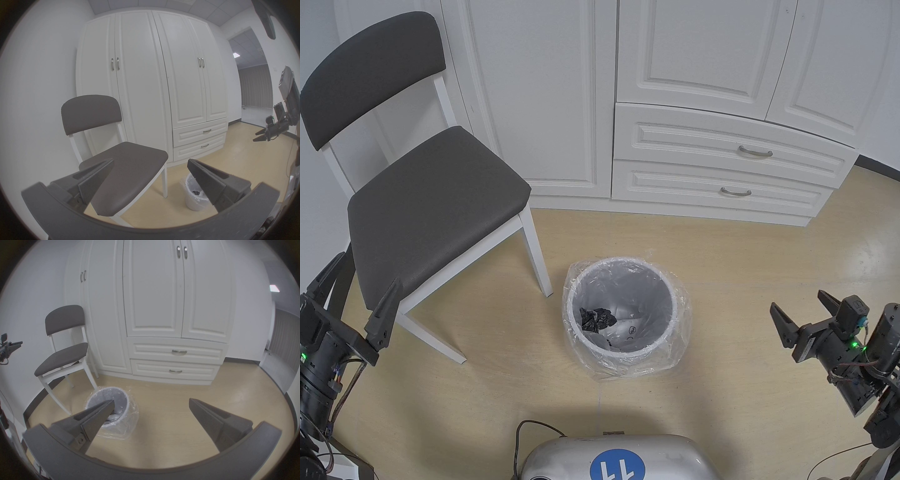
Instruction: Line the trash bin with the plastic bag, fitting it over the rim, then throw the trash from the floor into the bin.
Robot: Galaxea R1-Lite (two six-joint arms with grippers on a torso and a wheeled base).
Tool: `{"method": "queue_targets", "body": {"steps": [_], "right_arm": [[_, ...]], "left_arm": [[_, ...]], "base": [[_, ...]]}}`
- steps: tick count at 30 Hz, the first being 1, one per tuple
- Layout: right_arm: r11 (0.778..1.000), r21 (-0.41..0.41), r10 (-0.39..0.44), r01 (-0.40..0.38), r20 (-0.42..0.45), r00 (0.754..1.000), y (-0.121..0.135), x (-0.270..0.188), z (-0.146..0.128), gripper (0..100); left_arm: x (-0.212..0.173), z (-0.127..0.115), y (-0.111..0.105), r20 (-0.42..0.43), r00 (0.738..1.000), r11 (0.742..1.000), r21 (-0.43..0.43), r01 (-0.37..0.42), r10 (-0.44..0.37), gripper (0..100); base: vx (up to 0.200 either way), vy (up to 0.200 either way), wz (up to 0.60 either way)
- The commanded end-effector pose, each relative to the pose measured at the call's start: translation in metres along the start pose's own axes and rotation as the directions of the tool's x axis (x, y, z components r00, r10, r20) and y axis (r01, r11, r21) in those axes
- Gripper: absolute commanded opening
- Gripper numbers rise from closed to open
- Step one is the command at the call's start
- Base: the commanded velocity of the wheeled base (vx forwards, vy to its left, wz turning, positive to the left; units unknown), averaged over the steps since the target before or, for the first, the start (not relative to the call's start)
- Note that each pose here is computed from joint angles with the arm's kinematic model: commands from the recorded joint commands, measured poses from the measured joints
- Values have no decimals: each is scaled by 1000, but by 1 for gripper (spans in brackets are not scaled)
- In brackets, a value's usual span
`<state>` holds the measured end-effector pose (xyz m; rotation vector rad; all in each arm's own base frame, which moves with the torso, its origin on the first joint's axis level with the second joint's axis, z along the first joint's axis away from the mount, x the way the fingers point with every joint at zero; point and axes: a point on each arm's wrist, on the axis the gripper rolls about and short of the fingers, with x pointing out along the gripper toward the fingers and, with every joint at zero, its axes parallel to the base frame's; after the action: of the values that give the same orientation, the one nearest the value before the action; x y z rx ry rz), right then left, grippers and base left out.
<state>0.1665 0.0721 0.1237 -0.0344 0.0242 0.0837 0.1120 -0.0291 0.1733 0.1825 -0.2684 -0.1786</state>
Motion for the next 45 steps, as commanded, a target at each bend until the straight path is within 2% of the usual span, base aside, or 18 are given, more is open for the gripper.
{"method": "queue_targets", "body": {"steps": [1,4,6,9,12,15,20,21,28,32,33,35,38,39,40,41,44,45], "right_arm": [[998,-11,-58,60,95,994,-18,-40,26,100],[997,-10,-80,82,103,991,-24,-53,34,100],[989,-5,-146,147,106,984,-36,-67,48,100],[982,-1,-185,186,106,977,-43,-75,57,100],[952,14,-306,307,127,943,-60,-101,78,100],[929,28,-369,369,149,917,-67,-121,88,100],[907,50,-421,419,185,888,-70,-152,94,100],[895,60,-445,442,201,873,-71,-166,93,100],[860,70,-507,505,227,832,-66,-223,79,100],[883,68,-467,465,240,851,-65,-249,68,100],[899,62,-436,434,232,869,-66,-253,62,100],[907,68,-419,415,228,879,-64,-253,55,100],[952,77,-307,297,235,922,-59,-250,42,100],[972,62,-234,226,226,946,-57,-247,32,100],[975,62,-221,212,216,951,-56,-245,30,100],[988,57,-153,146,166,974,-55,-233,14,100],[990,63,-138,130,160,977,-55,-222,2,100],[992,52,-120,113,148,982,-55,-209,-16,100]], "left_arm": [[-7,11,7,44,998,998,-44,-52,54,100],[-6,20,12,83,993,996,-40,-83,86,100],[-5,37,20,117,984,991,-32,-134,137,100],[-5,48,24,122,980,987,-25,-158,160,100],[-23,85,33,122,975,982,-20,-186,187,100],[-43,98,35,103,974,979,-24,-201,203,100],[-72,102,32,96,970,974,-57,-218,223,100],[-83,103,30,107,969,974,-63,-218,224,100],[-119,107,23,127,950,958,-76,-277,285,100],[-135,103,18,121,944,950,-90,-299,308,100],[-141,100,15,115,942,947,-99,-305,316,100],[-149,94,11,112,942,947,-104,-305,316,100],[-159,85,6,99,945,948,-107,-300,310,100],[-162,82,4,91,947,948,-109,-298,308,100],[-163,81,3,89,947,948,-108,-299,309,100],[-166,72,1,68,950,948,-110,-298,306,100],[-163,63,0,41,951,946,-124,-301,308,100],[-160,54,0,17,952,943,-144,-301,307,100]], "base": [[0,0,0],[0,0,0],[0,0,0],[0,0,0],[0,0,0],[0,0,0],[0,0,0],[0,0,0],[0,0,0],[0,0,0],[0,0,0],[0,0,0],[0,0,0],[0,0,0],[0,0,0],[0,0,0],[0,0,0],[0,0,0]]}}
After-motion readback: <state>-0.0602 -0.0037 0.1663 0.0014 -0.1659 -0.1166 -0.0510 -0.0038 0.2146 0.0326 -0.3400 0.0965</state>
